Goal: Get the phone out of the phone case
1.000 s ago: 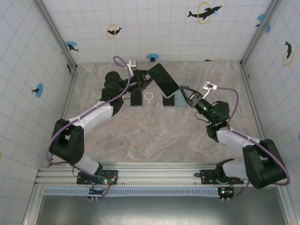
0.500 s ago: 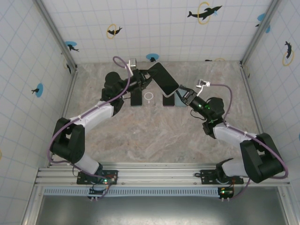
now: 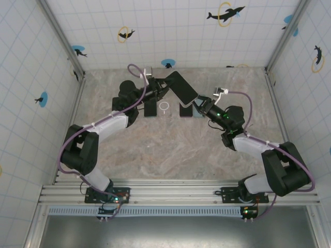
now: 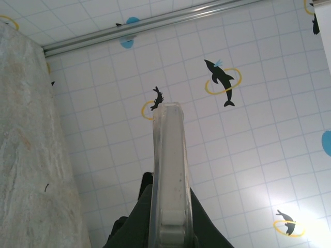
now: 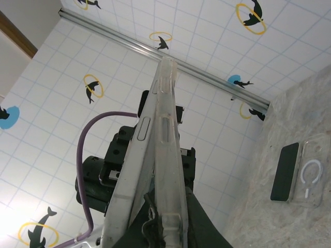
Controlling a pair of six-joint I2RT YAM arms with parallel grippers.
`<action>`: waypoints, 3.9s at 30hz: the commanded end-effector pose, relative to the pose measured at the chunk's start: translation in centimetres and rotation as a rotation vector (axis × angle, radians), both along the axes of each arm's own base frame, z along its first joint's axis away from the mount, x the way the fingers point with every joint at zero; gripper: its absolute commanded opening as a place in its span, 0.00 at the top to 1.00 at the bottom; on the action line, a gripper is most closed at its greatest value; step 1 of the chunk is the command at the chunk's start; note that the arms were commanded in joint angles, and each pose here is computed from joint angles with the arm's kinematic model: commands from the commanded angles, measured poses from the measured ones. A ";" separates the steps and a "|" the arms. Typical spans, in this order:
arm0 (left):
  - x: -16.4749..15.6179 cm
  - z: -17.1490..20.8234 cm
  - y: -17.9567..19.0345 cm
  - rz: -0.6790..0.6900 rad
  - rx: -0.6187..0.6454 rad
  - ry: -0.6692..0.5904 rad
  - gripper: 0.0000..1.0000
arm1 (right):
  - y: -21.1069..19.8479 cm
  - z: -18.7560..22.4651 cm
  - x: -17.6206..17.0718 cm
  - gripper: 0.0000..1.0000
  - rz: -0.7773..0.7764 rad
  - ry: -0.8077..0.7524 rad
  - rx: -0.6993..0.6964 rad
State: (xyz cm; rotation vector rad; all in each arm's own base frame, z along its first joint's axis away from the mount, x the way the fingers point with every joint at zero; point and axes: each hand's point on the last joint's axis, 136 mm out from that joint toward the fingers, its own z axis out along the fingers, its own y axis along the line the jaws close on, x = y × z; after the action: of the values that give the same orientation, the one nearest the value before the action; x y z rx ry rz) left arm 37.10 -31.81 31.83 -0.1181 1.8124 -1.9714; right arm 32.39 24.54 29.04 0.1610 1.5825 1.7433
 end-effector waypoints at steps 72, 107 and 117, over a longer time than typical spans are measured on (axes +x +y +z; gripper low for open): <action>-0.3 -4.8 -2.7 0.262 -0.119 0.379 0.60 | -0.7 1.2 4.1 0.99 -0.506 -0.094 0.110; -0.4 1.5 -4.2 0.165 -0.209 0.260 0.93 | -6.4 -8.2 5.5 0.99 -0.769 0.131 -0.168; -0.2 -2.5 -6.9 0.116 -0.127 0.290 0.93 | -12.6 -8.3 6.9 0.99 -0.810 0.118 -0.337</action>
State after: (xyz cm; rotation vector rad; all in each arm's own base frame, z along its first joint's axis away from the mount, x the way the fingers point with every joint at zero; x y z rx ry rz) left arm 37.06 -37.29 27.48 -0.6862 1.8452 -2.0282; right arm 39.36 12.86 19.90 0.7146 1.5166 0.8873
